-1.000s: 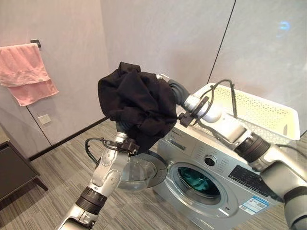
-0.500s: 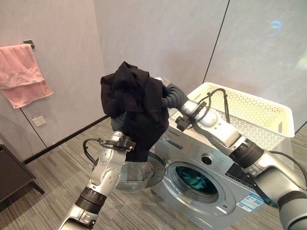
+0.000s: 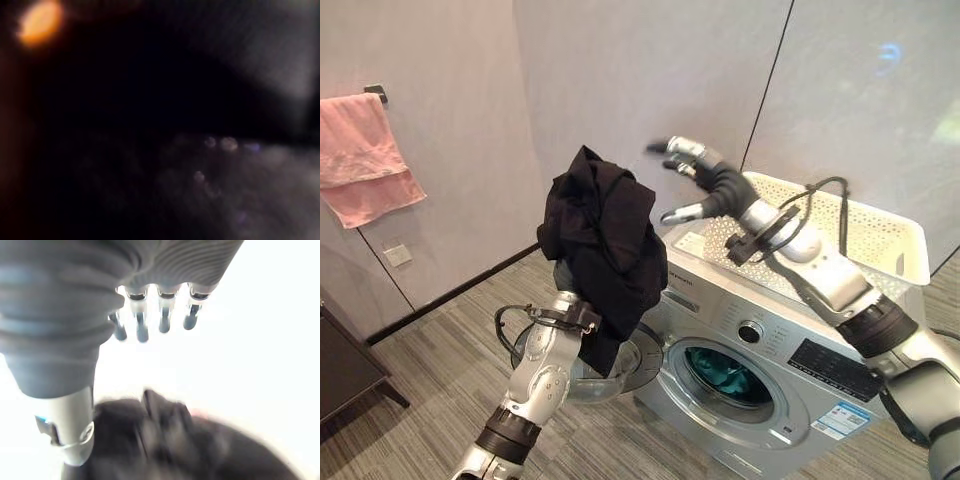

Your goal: Grab the laundry basket,head to the washer,open it,put in the laundry and shut it.

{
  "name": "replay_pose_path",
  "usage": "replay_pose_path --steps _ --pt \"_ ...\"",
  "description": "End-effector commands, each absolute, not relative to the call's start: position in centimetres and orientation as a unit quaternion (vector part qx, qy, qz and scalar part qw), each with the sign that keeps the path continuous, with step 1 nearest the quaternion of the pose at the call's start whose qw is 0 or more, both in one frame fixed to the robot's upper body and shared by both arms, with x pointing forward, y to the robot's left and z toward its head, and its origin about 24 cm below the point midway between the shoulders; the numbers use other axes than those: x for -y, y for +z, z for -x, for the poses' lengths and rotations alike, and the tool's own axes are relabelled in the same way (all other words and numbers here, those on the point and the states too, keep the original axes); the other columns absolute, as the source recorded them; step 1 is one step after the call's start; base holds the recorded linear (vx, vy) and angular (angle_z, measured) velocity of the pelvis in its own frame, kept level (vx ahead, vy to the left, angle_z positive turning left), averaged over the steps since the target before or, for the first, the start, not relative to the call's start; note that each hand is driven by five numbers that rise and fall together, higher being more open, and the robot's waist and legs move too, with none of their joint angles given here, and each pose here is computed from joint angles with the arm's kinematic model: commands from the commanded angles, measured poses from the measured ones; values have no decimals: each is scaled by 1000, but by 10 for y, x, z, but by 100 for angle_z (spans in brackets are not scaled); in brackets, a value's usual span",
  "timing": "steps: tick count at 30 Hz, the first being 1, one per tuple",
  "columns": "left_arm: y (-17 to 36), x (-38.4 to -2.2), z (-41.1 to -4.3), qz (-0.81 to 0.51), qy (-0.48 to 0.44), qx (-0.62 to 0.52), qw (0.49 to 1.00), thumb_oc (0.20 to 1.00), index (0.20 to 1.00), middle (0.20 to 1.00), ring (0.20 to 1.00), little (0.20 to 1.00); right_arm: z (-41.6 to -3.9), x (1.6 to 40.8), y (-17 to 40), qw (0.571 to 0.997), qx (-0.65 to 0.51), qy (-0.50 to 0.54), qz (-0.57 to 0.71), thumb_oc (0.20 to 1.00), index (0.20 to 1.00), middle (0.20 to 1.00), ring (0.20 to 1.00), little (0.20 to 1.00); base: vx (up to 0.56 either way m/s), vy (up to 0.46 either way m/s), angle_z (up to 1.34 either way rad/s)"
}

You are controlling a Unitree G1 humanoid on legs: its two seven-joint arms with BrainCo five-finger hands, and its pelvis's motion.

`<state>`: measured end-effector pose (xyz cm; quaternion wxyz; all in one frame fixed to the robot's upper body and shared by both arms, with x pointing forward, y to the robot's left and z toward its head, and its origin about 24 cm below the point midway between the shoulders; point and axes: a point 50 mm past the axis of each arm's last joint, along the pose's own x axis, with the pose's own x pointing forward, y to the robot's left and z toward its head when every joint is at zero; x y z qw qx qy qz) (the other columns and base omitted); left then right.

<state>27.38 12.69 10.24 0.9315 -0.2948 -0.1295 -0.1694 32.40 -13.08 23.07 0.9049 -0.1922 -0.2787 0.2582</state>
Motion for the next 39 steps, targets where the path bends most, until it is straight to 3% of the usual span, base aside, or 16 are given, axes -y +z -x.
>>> replay_pose_path --steps 1,3,5,6,23,24,27,28,29,31,39 --pt "135 -128 -267 270 -216 207 915 200 200 200 200 200 -319 144 260 885 373 167 222 1000 1000 1000 1000 1000 -46 70 -5" --pt "135 -128 -267 270 -217 207 915 200 200 200 200 200 -319 145 259 886 373 166 222 1000 1000 1000 1000 1000 -36 75 -9" --pt "130 -138 -258 275 -212 199 917 200 200 200 200 200 -293 219 277 859 435 -55 264 1000 1000 1000 1000 1000 -132 270 -2" --pt "130 -135 -257 277 -221 195 915 200 200 200 200 200 -286 232 279 850 441 -97 271 1000 1000 1000 1000 1000 -91 169 8" --pt "130 -135 -257 276 -221 195 915 200 200 200 200 200 -286 232 279 850 441 -97 271 1000 1000 1000 1000 1000 -35 4 -4" --pt "85 -157 -249 254 -204 97 940 200 200 200 200 200 -204 427 132 774 -10 -436 460 1000 1000 1000 1000 1000 -565 -6 14" --pt "70 -159 -245 256 -197 69 944 200 200 200 200 200 -193 434 105 778 -64 -435 450 1000 1000 1000 1000 1000 -149 -130 -96" --pt "61 -164 -242 251 -186 53 949 200 200 200 200 200 -170 446 76 773 -140 -434 442 1000 1000 1000 1000 1000 62 -126 -92" --pt "60 -164 -241 251 -186 52 948 200 200 200 200 200 -170 446 76 773 -140 -433 442 1000 1000 1000 1000 1000 144 -176 3" --pt "46 -166 -236 259 -174 24 950 200 200 200 200 200 -135 457 44 759 -227 -444 418 1000 1000 1000 1000 1000 46 -162 -42" --pt "29 -166 -226 267 -157 -9 951 200 200 200 200 200 -94 445 -1 772 -289 -464 324 1000 1000 1000 1000 1000 14 -105 -20"
